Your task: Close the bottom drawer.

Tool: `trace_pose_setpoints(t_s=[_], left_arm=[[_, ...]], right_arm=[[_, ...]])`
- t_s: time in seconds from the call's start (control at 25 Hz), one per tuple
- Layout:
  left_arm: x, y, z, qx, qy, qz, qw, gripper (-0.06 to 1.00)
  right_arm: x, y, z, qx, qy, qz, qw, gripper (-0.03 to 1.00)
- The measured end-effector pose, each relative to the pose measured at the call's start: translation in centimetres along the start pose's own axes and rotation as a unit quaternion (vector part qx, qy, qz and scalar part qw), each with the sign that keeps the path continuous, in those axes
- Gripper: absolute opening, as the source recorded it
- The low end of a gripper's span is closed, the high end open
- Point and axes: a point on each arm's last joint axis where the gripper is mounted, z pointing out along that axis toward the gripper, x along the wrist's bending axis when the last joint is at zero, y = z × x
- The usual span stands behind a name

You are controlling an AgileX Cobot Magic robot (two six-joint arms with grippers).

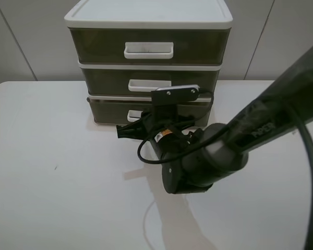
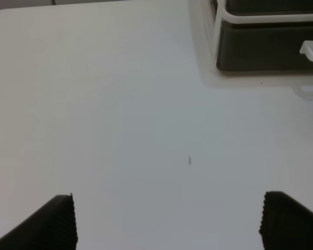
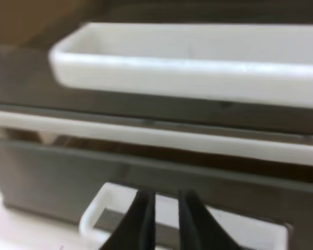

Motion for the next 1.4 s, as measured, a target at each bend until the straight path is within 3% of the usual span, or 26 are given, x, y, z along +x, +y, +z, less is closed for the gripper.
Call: trace_pose_setpoints(t_s=[0.24, 0.36, 0.44, 0.64, 0.76, 0.92, 1.0, 1.12, 1.4], left_arm=[[0.0, 0.0, 0.0, 0.0, 0.0, 0.0, 1.0, 0.72], [0.0, 0.0, 0.0, 0.0, 0.0, 0.0, 1.0, 0.72], [0.0, 0.0, 0.0, 0.0, 0.0, 0.0, 1.0, 0.72], [0.0, 0.0, 0.0, 0.0, 0.0, 0.0, 1.0, 0.72], [0.0, 0.0, 0.0, 0.0, 0.0, 0.0, 1.0, 0.72], [0.0, 0.0, 0.0, 0.0, 0.0, 0.0, 1.0, 0.72], [0.0, 0.0, 0.0, 0.0, 0.001, 0.0, 1.0, 0.72], [0.0, 0.0, 0.0, 0.0, 0.001, 0.0, 1.0, 0.72], [0.0, 0.0, 0.0, 0.0, 0.001, 0.0, 1.0, 0.72]], right_arm=[[-2.0, 1.3, -4.9, 0.019, 0.044, -0.046, 0.998, 0.02], [-3.6, 2.1, -7.2, 0.035, 0.056, -0.063, 0.996, 0.06], [-5.3, 2.9, -8.4, 0.056, 0.052, -0.053, 0.996, 0.18], [-9.5, 5.0, -10.4, 0.13, 0.037, 0.008, 0.991, 0.68], [-12.1, 6.8, -11.7, 0.16, 0.035, 0.047, 0.985, 0.79], [-15.5, 8.9, -14.2, 0.186, 0.025, 0.079, 0.979, 0.82], [-18.2, 10.4, -16.9, 0.196, -0.003, 0.113, 0.974, 0.82], [-19.8, 13.0, -20.2, 0.195, -0.036, 0.119, 0.973, 0.82], [-20.1, 16.9, -28.4, 0.157, -0.124, 0.078, 0.977, 0.82]])
